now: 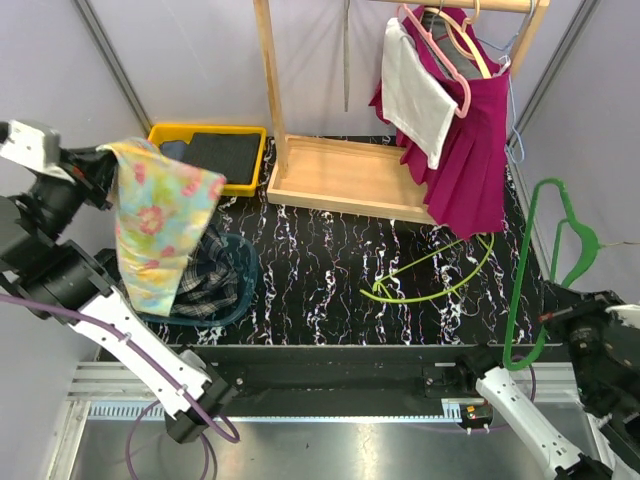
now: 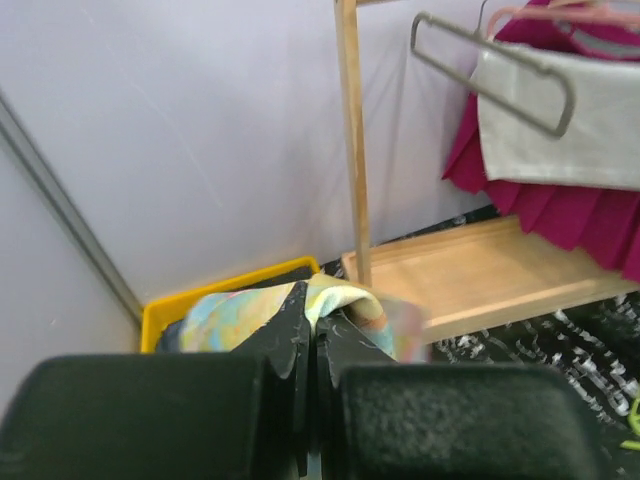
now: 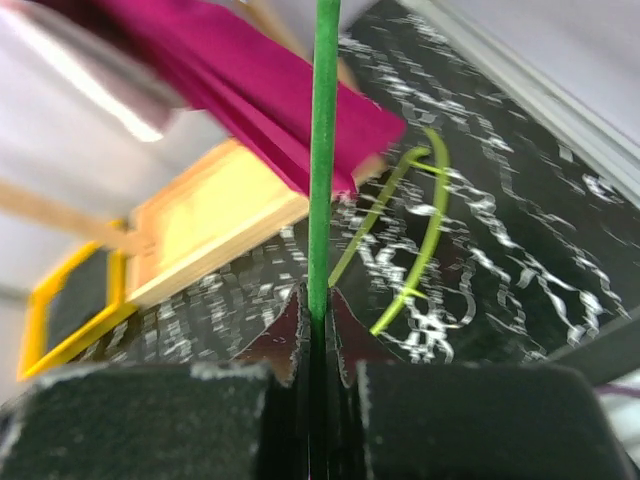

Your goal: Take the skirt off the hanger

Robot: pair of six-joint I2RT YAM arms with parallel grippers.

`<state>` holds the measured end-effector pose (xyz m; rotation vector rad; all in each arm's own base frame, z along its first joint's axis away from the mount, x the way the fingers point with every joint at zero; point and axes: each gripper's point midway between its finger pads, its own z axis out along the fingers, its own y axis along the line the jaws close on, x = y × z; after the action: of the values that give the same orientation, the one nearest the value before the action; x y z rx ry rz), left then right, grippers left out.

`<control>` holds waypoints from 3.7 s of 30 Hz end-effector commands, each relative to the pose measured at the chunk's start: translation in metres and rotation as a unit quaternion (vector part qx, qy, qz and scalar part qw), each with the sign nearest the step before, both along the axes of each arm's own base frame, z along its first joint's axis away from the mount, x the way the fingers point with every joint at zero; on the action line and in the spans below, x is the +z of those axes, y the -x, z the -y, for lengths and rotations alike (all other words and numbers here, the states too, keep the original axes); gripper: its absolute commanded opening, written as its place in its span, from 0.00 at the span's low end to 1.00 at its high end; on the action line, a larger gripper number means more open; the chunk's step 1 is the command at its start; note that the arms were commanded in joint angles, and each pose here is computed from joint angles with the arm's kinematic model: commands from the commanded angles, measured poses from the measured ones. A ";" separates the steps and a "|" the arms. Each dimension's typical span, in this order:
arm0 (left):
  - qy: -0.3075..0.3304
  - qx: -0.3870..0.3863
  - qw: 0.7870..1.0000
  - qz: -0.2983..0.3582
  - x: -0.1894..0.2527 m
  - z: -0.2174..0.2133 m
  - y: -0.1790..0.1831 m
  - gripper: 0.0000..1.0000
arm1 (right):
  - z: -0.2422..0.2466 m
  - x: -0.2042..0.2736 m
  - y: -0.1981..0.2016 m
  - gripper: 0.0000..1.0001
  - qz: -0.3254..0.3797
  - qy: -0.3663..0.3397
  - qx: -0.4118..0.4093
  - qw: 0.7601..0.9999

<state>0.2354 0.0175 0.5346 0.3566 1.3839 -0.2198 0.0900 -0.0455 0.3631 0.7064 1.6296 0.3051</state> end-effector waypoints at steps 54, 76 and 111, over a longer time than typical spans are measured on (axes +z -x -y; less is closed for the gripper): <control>0.061 -0.046 0.994 -0.079 -0.022 0.032 -0.005 0.99 | -0.136 0.199 -0.188 0.53 0.213 0.064 0.155 0.962; 0.115 -0.089 0.983 -0.114 -0.083 0.053 0.011 0.99 | -0.187 0.246 -0.374 0.49 0.223 0.207 0.141 0.942; 0.145 -0.068 0.978 -0.130 -0.102 0.050 -0.020 0.99 | -0.203 0.142 -0.417 0.34 0.111 0.105 0.263 0.953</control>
<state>0.2562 -0.0343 0.4231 0.1479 1.6019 -0.6548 0.5335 0.1537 0.4732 0.0997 1.6387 0.4893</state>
